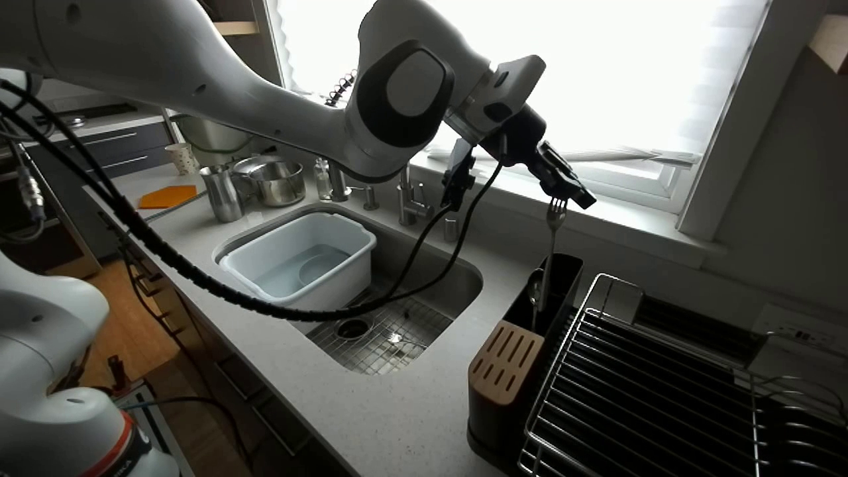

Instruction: Move the spoon and fork to the middle compartment of the black cutlery drying rack

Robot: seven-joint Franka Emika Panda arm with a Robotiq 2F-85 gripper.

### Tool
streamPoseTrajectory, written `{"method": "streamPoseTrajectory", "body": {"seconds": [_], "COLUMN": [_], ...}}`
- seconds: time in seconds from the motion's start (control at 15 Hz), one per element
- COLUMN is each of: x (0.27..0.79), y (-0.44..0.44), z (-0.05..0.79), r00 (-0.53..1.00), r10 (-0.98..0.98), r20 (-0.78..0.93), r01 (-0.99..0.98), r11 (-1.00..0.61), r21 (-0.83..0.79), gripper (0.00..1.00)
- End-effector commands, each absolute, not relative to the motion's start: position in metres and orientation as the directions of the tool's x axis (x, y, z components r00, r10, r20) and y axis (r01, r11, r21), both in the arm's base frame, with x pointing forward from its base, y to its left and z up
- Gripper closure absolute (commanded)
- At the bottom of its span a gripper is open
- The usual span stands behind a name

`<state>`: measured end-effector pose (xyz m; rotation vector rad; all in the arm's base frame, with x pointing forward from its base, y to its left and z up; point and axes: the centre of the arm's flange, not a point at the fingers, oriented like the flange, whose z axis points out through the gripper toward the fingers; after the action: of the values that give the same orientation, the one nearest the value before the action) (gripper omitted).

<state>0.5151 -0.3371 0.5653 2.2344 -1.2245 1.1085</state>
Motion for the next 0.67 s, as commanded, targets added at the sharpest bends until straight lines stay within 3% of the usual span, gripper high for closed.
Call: {"method": "streamPoseTrajectory", "body": {"seconds": [0.0,0.07,0.2,0.6], "x": [0.4949,0.4944,0.4923,0.4906], "y": [-0.3411,-0.3417,-0.3427,-0.3379], "z": [0.5589,0.5586,0.5599,0.563], "r00": [0.3,0.291,0.284,0.288], "r10": [-0.567,-0.572,-0.571,-0.564], "r20": [0.767,0.767,0.771,0.774], "r01": [-0.829,-0.832,-0.832,-0.826], "r11": [-0.553,-0.547,-0.546,-0.555], "r21": [-0.084,-0.092,-0.098,-0.097], "gripper": [0.97,0.72,0.69,0.23]}}
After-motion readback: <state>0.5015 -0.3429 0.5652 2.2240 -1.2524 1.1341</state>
